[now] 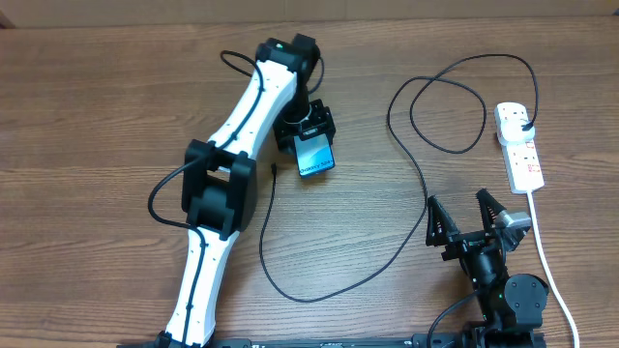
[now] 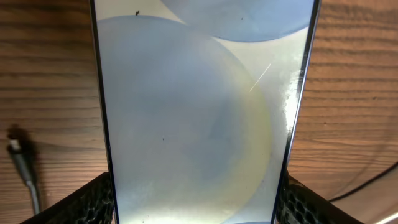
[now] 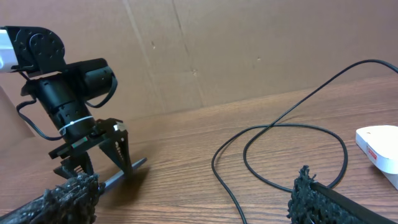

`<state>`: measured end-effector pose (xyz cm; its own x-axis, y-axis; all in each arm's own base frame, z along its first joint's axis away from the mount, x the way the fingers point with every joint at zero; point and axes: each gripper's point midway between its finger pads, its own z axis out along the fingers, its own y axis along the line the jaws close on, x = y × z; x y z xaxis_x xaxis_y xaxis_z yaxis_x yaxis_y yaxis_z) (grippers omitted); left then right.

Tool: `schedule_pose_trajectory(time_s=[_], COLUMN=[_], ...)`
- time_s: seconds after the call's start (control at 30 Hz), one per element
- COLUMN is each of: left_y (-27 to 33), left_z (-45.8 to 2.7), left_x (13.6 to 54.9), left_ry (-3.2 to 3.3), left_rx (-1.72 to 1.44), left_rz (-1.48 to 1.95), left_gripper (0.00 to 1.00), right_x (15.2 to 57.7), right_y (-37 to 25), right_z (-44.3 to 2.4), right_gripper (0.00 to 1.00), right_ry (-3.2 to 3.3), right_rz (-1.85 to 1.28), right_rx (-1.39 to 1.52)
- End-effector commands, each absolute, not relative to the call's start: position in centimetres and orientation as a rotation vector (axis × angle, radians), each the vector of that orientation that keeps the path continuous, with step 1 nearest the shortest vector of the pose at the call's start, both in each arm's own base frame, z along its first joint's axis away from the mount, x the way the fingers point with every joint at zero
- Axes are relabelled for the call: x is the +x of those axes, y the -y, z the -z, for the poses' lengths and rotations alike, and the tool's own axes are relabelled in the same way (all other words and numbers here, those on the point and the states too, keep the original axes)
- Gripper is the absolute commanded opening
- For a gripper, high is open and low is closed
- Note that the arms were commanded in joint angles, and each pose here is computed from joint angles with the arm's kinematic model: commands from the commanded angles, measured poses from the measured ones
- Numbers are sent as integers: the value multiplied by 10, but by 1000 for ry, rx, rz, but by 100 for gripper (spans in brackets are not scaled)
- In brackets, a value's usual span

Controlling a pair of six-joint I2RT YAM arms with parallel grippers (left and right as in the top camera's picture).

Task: Plug charger to phone and switch on socket
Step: 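Carry the phone rightward and hold it upright near the cable end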

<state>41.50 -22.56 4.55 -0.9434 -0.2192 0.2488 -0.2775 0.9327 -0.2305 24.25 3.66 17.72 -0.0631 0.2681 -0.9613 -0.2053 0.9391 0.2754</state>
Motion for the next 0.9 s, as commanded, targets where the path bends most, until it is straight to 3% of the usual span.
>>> schedule_pose_trajectory(time_s=[0.0,0.33,0.87], left_y=[226,227,208], left_z=[-64,-95,-101], left_x=[423,437,403], left_ry=[2871,2927,2773], left_rx=[363,371,445], left_rz=[-494,-552,-457], left_gripper=[41,41,41], right_x=[243,243,243], right_y=[-36,-36,-36], right_z=[-176,-176,-176], right_gripper=[100,100,100], right_ry=[-1582,-1582,-1582], right_rz=[-378,-378,-378], right_rx=[48,48,49])
